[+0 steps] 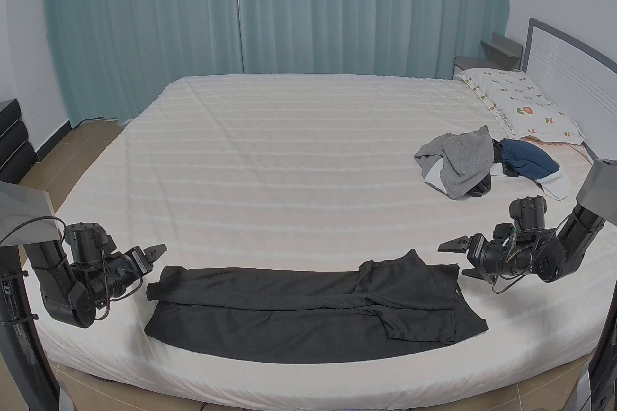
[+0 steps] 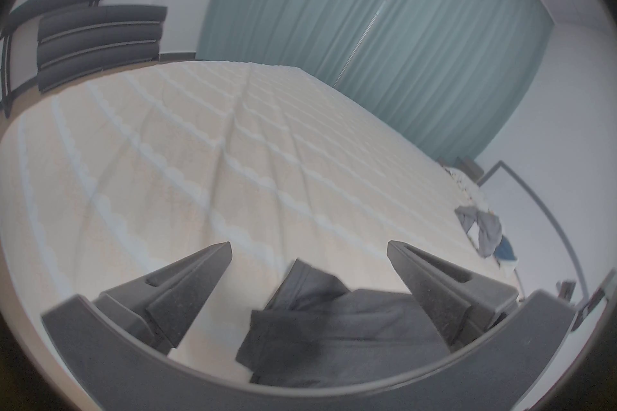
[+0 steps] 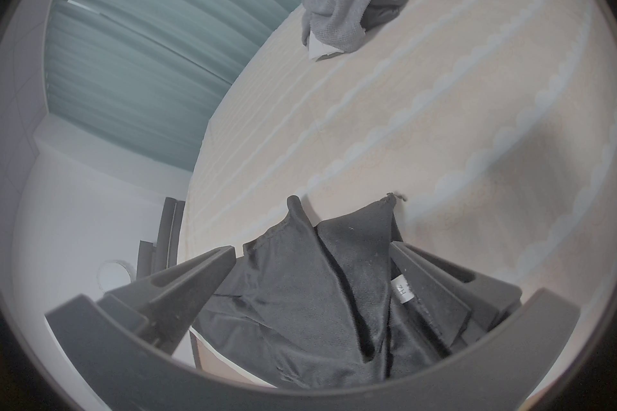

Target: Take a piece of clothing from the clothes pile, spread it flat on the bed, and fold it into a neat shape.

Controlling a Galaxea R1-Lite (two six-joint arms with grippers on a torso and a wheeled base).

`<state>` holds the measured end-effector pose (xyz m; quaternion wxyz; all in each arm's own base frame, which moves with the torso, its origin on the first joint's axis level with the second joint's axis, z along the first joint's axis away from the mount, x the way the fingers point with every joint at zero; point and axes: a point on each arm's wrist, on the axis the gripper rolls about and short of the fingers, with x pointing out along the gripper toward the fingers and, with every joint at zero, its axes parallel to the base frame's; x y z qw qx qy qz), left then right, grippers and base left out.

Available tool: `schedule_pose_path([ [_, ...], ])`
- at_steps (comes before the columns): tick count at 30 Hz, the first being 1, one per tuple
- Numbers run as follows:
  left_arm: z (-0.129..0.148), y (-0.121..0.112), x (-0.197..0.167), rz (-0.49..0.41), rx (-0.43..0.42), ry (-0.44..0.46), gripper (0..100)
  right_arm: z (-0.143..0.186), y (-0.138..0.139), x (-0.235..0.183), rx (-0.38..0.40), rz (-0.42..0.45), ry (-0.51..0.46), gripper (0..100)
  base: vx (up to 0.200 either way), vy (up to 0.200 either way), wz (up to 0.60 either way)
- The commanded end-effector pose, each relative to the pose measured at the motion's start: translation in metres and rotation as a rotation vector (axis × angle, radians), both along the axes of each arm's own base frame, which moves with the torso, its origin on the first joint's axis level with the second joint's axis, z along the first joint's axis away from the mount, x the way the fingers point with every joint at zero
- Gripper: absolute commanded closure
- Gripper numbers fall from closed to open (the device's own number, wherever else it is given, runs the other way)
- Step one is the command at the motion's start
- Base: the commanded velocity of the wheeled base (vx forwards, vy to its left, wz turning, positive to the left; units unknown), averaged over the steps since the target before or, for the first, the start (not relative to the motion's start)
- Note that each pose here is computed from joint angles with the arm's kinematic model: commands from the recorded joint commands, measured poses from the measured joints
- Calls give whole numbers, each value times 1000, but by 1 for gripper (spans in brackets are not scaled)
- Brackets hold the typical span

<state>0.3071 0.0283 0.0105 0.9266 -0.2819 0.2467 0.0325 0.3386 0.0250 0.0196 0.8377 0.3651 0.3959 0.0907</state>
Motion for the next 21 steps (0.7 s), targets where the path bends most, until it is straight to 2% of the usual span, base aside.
schedule_pose_path([
  [1,9,-11,27,4,-102,12,0,-14,2,4,52,-24,58,0,0,0,0],
  [4,11,-13,44,-3,-184,60,0,-16,0,3,64,-30,70,0,0,0,0],
  [6,7,-11,52,-7,-213,87,0,-15,-1,4,66,-34,68,0,0,0,0],
  [7,-3,-9,60,-3,-240,128,0,-14,-2,3,66,-38,65,0,0,0,0],
  [21,-20,-7,58,5,-241,200,0,-15,-7,0,62,-56,75,0,0,0,0],
])
